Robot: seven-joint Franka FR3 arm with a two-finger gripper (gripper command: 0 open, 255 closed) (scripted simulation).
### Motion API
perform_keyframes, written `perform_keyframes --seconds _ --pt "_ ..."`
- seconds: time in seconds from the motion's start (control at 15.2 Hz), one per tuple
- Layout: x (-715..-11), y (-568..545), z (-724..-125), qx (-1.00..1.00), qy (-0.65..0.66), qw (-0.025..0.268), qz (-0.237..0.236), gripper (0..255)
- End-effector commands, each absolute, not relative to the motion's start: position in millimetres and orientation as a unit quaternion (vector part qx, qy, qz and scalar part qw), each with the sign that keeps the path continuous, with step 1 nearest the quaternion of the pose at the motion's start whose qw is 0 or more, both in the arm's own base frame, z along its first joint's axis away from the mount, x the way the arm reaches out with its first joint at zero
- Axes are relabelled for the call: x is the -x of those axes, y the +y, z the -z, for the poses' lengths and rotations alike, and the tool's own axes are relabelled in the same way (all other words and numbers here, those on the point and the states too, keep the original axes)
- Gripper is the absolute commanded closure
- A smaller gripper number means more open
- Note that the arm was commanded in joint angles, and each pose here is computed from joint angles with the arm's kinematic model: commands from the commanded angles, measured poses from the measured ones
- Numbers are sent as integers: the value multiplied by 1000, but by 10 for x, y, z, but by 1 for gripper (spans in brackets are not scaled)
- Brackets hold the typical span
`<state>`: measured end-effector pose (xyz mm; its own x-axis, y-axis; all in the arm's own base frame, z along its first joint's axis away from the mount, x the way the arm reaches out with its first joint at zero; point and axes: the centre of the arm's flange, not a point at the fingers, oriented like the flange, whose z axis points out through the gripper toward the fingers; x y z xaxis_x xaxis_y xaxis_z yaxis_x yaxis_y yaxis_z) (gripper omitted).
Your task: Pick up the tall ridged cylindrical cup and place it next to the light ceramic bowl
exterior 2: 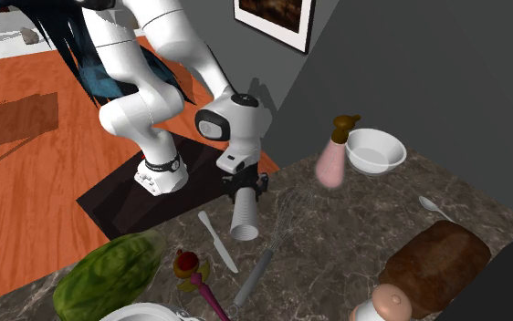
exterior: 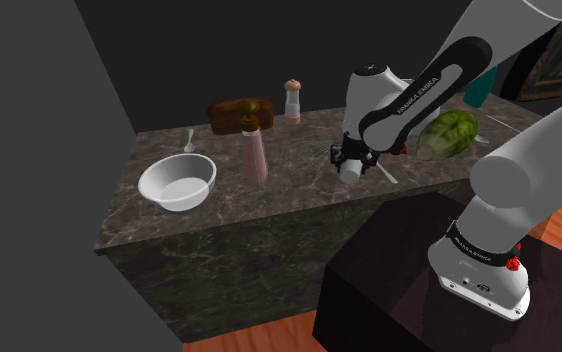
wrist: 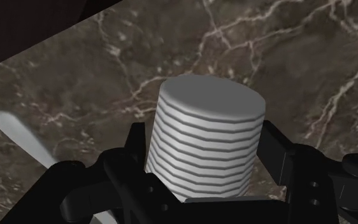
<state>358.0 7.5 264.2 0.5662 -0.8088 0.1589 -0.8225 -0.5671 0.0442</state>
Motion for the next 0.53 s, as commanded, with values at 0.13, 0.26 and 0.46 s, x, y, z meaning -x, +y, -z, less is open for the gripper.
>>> perform_keyframes --seconds 0.13,0.26,0.46 --pt "-3580 74 -2843 -883 -462 56 -60 255" --pt "-3580 74 -2949 -883 -462 56 -60 255" --pt "-3580 74 -3107 -883 -462 56 -60 255"
